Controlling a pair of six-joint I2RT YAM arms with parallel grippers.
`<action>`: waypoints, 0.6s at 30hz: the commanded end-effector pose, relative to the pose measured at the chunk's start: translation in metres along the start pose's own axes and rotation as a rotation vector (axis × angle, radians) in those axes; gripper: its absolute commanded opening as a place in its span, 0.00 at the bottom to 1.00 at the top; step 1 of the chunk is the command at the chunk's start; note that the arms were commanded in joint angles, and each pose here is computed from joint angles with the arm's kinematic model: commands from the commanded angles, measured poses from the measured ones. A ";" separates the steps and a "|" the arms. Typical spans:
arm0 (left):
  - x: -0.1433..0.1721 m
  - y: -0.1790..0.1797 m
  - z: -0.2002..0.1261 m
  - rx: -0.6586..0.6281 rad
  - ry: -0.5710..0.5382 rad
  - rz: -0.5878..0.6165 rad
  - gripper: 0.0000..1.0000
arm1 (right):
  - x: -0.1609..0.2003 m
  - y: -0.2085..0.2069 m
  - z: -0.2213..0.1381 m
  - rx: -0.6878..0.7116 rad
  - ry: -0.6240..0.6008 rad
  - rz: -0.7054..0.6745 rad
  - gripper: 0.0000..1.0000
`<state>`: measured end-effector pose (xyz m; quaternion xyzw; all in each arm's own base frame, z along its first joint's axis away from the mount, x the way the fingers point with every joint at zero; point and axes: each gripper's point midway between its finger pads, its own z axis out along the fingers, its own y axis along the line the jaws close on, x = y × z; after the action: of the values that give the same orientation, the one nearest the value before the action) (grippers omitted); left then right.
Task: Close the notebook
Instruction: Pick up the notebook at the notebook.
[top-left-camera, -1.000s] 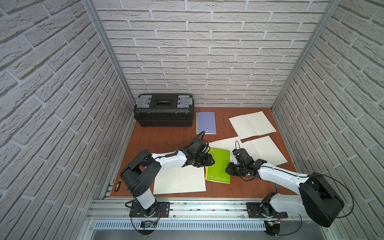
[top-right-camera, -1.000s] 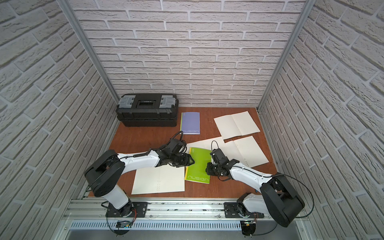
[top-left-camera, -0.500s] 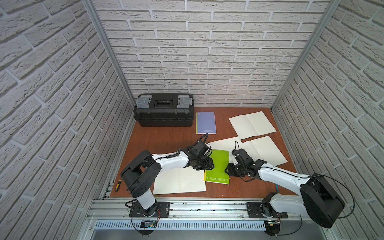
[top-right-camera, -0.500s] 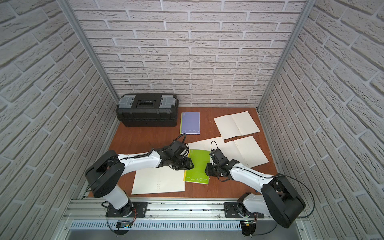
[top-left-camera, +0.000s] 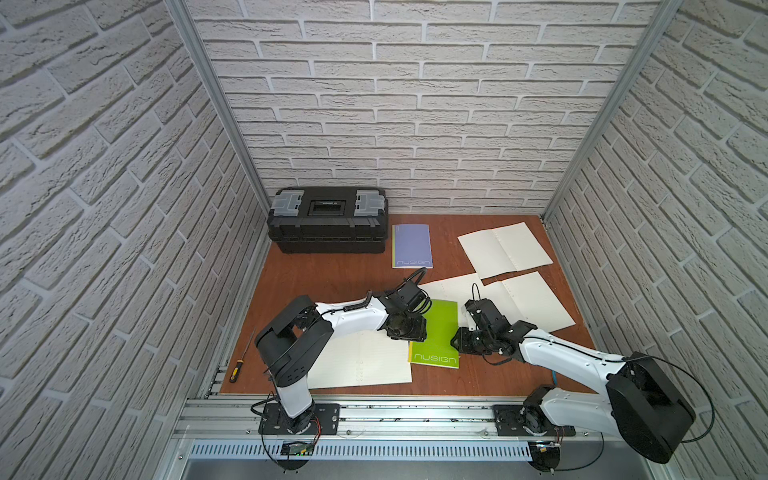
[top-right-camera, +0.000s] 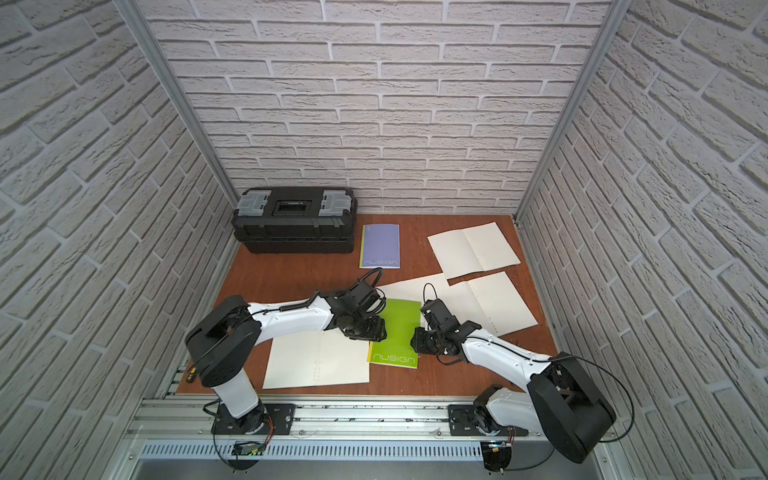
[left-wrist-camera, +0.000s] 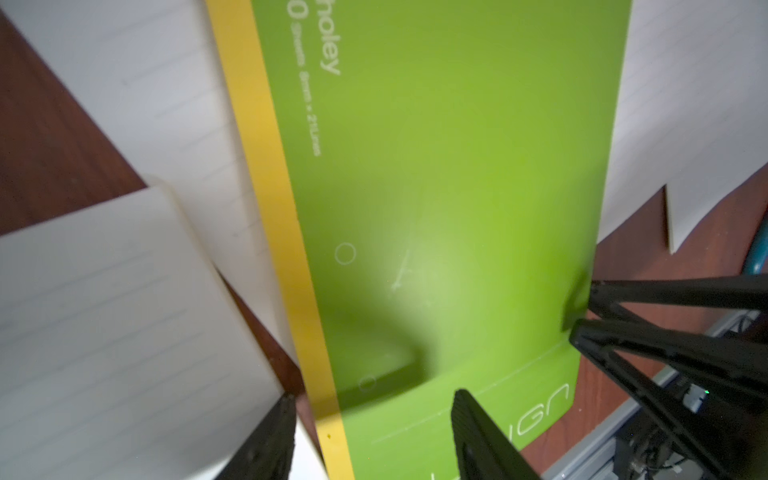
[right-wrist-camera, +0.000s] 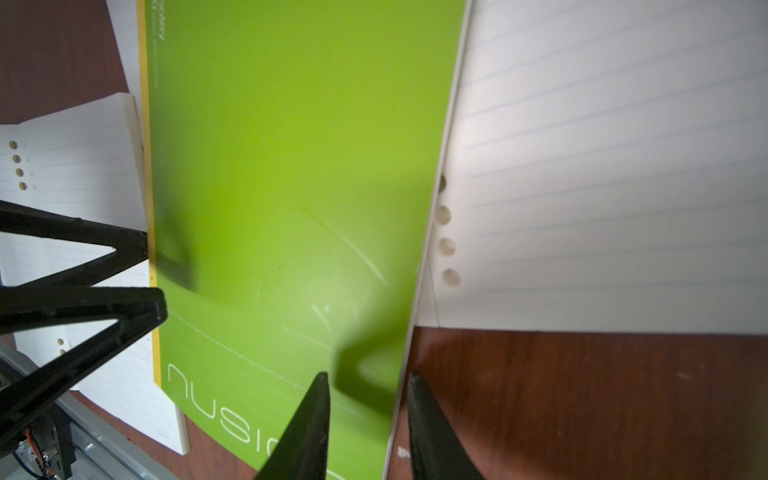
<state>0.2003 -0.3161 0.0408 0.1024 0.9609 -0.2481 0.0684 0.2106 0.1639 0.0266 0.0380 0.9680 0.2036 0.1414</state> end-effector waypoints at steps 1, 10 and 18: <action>-0.005 -0.005 0.001 -0.005 -0.008 0.033 0.60 | 0.004 0.000 -0.002 -0.003 -0.003 -0.015 0.33; -0.008 -0.006 0.009 -0.035 0.029 0.069 0.59 | 0.004 -0.001 -0.003 -0.003 -0.006 -0.016 0.33; -0.008 0.000 0.009 -0.078 0.033 0.065 0.60 | 0.005 -0.002 -0.002 -0.001 -0.004 -0.015 0.33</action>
<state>0.2087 -0.3229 0.0351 0.1269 0.9650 -0.2209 0.0629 0.2088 0.1628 0.0266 0.0380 0.9681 0.2034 0.1413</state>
